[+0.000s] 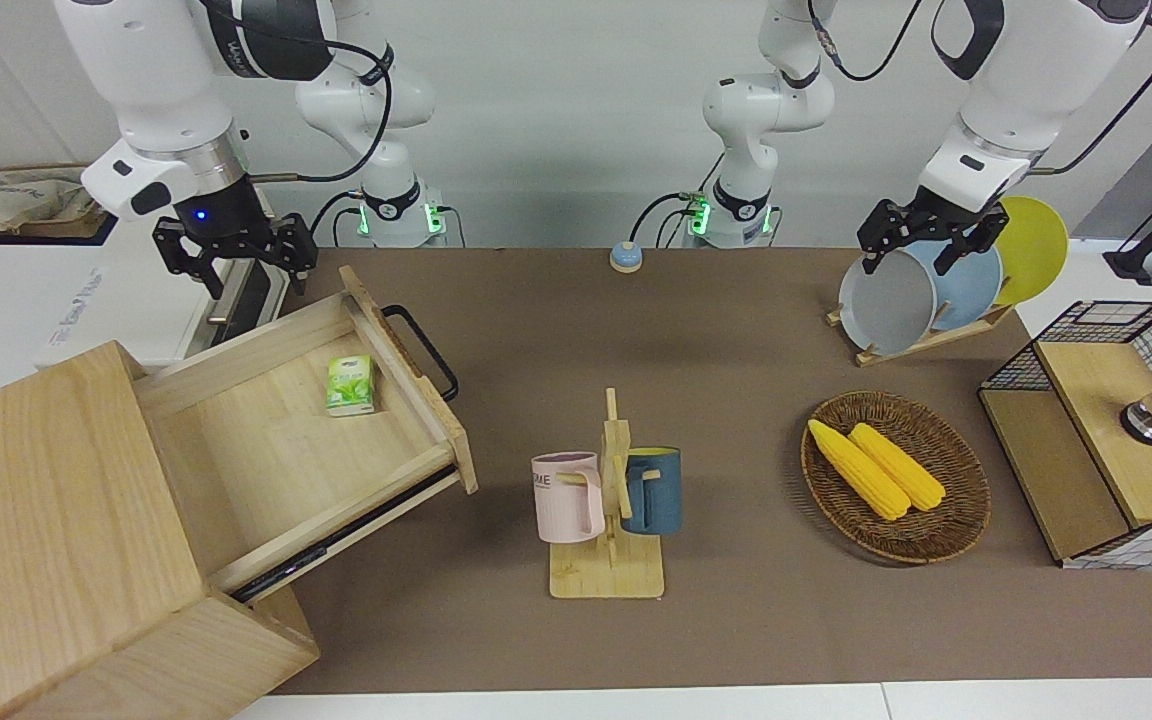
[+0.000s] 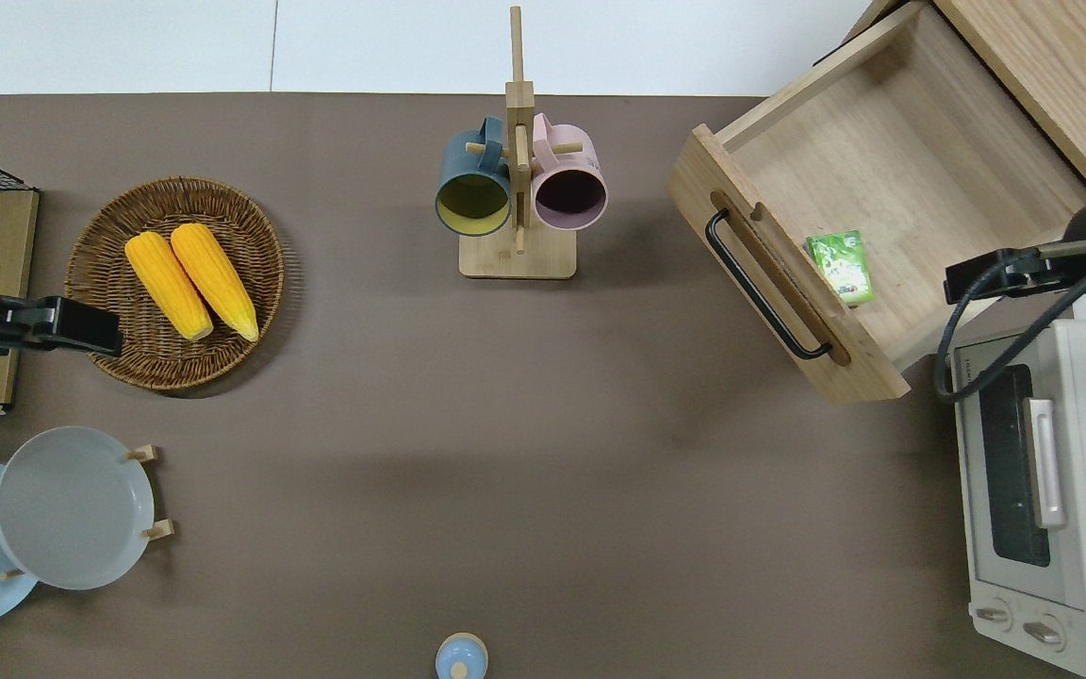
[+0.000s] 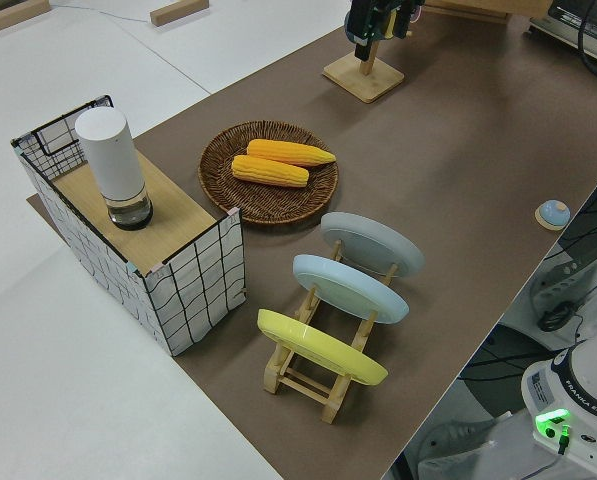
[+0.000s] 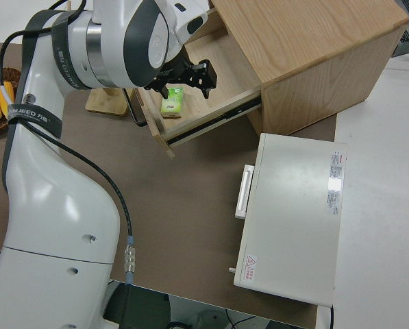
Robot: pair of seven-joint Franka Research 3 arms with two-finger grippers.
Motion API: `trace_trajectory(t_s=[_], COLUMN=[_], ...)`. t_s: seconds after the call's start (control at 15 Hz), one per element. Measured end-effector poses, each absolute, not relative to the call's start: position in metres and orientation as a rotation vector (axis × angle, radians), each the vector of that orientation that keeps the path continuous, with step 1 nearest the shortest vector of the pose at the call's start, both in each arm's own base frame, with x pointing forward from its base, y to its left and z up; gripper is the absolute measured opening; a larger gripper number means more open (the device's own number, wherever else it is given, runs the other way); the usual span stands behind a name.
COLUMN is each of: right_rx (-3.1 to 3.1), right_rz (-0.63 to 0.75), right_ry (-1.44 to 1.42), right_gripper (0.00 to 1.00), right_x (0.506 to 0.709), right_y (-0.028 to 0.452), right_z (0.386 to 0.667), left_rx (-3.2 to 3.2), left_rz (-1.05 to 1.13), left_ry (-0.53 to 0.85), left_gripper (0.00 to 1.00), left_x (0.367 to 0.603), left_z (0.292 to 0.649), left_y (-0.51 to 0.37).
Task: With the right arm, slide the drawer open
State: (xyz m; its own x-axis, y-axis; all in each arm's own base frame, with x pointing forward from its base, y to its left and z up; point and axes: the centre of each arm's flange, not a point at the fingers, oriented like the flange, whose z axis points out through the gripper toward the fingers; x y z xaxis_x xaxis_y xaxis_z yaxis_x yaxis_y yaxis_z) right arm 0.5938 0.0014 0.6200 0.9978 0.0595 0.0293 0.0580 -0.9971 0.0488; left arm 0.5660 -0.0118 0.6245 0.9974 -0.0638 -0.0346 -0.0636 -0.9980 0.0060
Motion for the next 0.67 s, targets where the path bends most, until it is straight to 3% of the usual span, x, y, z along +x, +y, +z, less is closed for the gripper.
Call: trace_trajectory(t_s=[0.67], right_rx=[3.131], right_rz=[0.043], right_ry=[0.102], right_gripper=[0.99], right_x=[0.6011], right_y=[0.0092], right_z=[0.6104], left_rx=[3.135], left_rz=[-0.055], left_ry=[-0.100], left_gripper=[1.00], left_x=[0.5660], left_z=[0.6245], left_y=[-0.0118])
